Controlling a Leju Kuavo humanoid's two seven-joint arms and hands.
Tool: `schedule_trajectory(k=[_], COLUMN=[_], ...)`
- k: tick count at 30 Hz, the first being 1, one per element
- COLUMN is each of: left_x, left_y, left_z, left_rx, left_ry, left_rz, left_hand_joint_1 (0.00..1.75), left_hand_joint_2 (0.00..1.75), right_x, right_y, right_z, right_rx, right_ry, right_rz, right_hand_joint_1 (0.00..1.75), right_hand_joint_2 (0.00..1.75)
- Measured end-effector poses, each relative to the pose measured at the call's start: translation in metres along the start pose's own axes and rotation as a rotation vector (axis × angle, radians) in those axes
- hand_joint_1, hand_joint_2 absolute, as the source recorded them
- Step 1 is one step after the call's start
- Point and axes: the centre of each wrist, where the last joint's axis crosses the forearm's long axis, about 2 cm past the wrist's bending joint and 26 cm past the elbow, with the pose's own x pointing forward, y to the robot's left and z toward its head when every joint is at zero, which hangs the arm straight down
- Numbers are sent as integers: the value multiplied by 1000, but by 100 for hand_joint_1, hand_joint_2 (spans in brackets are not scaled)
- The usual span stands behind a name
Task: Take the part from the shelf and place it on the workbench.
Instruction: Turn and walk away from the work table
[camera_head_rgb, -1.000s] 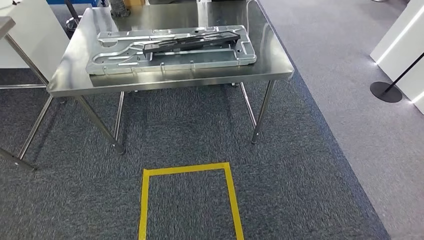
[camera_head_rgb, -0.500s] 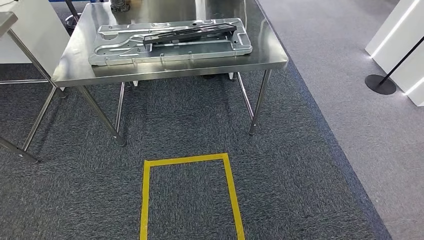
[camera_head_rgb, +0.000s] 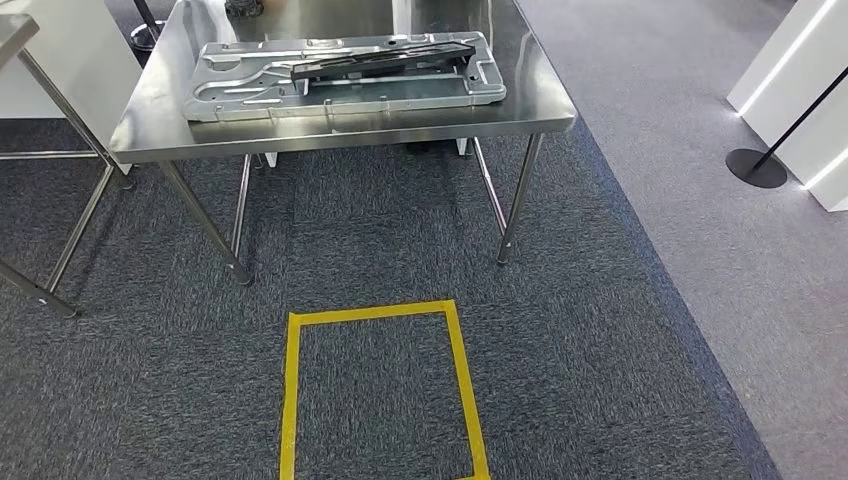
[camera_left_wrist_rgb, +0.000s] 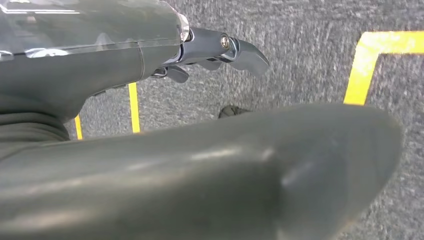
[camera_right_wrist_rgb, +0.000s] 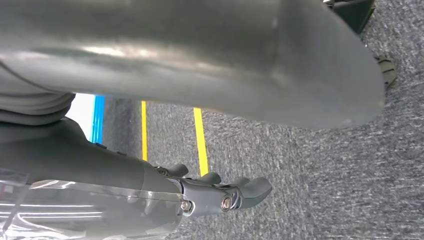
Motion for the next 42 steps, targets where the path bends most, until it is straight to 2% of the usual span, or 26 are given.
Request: schedule_trajectory(k=[10, 14, 19, 23, 27, 35, 39, 42], left_x=[1, 3, 3, 1, 2, 3, 3, 3], left_y=[0, -1, -1, 0, 0, 0, 0, 0], left_z=[0, -1, -1, 0, -1, -1, -1, -1], left_rx=[3, 1, 2, 4, 7, 8, 7, 7], left_ry=[-1, -3, -3, 1, 5, 4, 3, 2], left_rz=[-2, -3, -5, -7, -8, -7, -7, -7], left_hand_joint_1=[0, 0, 0, 0, 0, 0, 0, 0], left_hand_joint_2=[0, 0, 0, 175, 175, 175, 175, 175], right_x=[0, 3, 1, 1, 2, 2, 2, 2], right_y=[1, 2, 1, 1, 1, 1, 1, 1], right_z=[0, 0, 0, 0, 0, 0, 0, 0], right_rx=[18, 14, -7, -19, -18, -14, -13, -13], right_ry=[-10, 14, 31, 39, 39, 30, 26, 20], right_rz=[2, -5, -4, 1, -5, -12, -14, -15], right_hand_joint_1=[0, 0, 0, 0, 0, 0, 0, 0], right_hand_joint_2=[0, 175, 175, 175, 0, 0, 175, 175])
